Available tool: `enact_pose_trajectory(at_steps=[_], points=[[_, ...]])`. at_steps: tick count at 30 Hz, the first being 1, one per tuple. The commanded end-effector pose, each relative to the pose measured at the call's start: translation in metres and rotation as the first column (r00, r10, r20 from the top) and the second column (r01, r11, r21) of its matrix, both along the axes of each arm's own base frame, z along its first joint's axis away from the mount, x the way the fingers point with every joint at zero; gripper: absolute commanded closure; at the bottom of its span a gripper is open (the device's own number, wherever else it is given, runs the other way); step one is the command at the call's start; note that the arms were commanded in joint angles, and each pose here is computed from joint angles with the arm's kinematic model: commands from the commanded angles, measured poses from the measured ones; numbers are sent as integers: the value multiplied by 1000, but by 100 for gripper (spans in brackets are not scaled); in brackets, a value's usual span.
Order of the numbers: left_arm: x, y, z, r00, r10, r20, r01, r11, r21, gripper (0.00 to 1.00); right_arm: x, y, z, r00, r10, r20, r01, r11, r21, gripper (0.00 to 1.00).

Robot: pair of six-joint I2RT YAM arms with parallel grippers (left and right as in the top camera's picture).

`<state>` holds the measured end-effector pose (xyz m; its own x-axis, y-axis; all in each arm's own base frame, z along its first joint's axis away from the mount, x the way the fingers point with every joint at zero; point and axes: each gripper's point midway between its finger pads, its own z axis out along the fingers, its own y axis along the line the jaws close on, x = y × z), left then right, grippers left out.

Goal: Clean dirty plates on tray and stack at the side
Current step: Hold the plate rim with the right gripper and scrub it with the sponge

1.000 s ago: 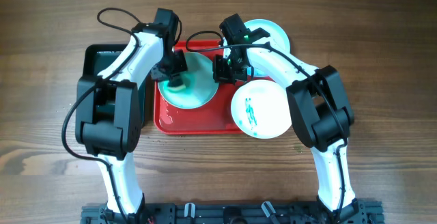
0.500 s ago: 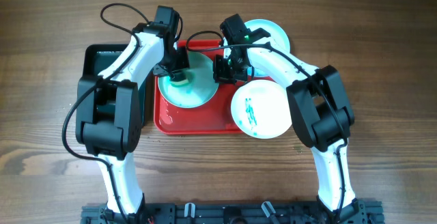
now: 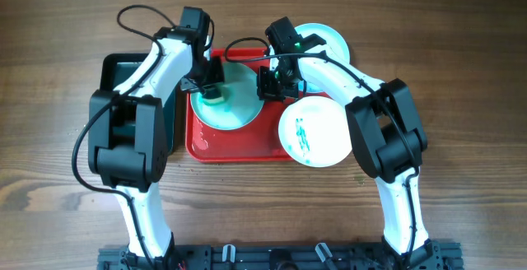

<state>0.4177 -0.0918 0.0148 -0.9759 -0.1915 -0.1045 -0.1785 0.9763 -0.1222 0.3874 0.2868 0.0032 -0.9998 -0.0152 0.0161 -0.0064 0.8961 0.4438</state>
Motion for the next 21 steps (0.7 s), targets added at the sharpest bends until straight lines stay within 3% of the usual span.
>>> enact_pose_trajectory(at_steps=[1,3,5,7,10,14,18,21], points=[[-19,1,-12,996,52,-76,-49,998,45,96,-5,-5,-15,999,1,-34,-2,1000,-15,96],[-36,-15,-15,991,4,-133,-4,1000,0,96,-6,-5,-16,999,1,-36,-2,1000,-16,96],[-48,-50,-9,975,-169,-147,144,975,-168,96,-6,-5,-16,999,1,-36,-2,1000,-16,96],[-46,-58,-7,972,-199,-127,170,963,-209,96,-6,-5,-16,999,1,-36,-2,1000,-15,96],[-15,-46,-7,992,-119,-29,112,978,-177,96,-6,-5,-16,999,1,-36,-2,1000,-15,96],[10,-1,-11,996,76,40,-77,997,10,96,-5,-5,-15,999,-1,-34,1,1000,-14,96],[-25,-18,-13,994,30,-103,-35,998,-44,96,-5,-5,-15,999,-1,-33,1,1000,-14,96],[-49,-53,-7,974,-164,-156,128,968,-214,96,-5,-4,-15,999,-1,-32,1,1000,-12,96]])
